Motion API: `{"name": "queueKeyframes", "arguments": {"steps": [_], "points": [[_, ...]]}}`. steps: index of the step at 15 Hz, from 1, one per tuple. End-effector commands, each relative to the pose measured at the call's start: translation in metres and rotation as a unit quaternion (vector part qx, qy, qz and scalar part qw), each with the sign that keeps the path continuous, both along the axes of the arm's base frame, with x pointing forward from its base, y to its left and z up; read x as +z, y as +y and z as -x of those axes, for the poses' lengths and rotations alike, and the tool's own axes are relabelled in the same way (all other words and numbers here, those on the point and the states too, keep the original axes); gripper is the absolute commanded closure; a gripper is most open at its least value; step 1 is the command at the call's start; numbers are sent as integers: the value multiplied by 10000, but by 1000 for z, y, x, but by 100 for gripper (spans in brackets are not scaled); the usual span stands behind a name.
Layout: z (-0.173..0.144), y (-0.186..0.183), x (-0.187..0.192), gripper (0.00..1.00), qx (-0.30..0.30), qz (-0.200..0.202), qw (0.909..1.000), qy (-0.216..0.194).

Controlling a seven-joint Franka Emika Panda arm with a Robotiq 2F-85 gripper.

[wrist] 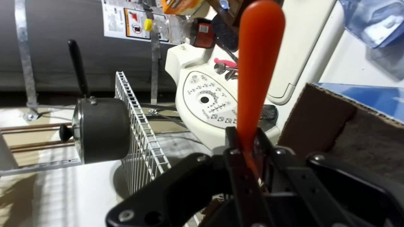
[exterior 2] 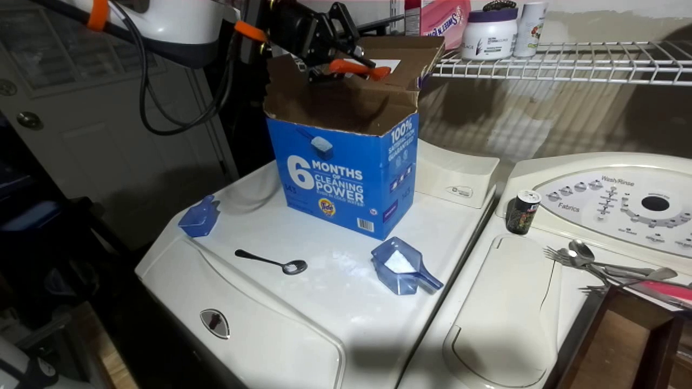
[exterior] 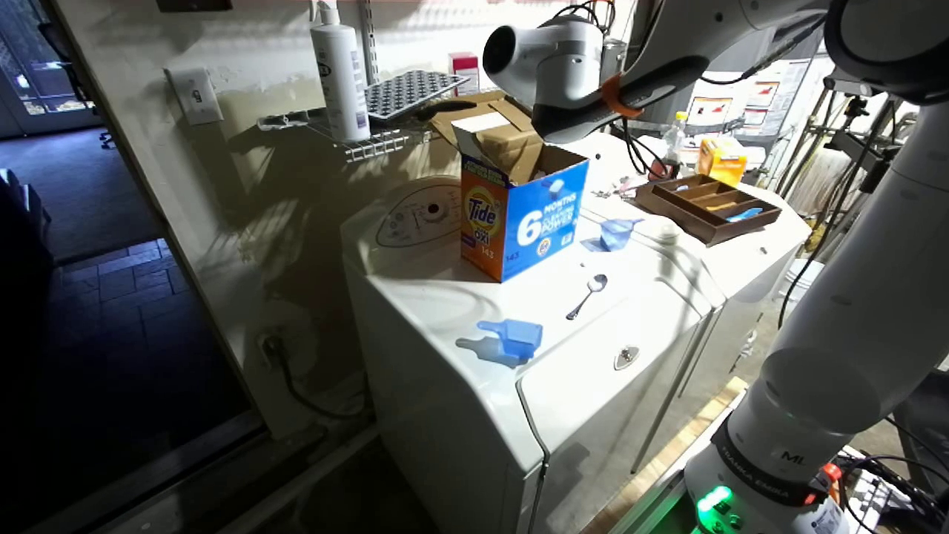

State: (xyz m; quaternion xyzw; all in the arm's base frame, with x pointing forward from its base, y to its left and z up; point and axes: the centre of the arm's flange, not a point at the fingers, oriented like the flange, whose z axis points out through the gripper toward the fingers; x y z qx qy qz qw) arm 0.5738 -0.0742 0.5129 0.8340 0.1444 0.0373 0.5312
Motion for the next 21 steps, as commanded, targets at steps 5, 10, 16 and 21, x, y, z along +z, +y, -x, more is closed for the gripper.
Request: {"name": "queueKeyframes", "arguments": {"steps": [5,10,16,21], "points": [[37,-27,10,96,-687,-1254,9800,-1387],[58,-36,-8,96,-787,-1870,9549,-2166],[91,-34,-34,96,-1199,-2271,9208,-2937],[115,-43,-58,96,-1972,-2309,8988,-3160]]}}
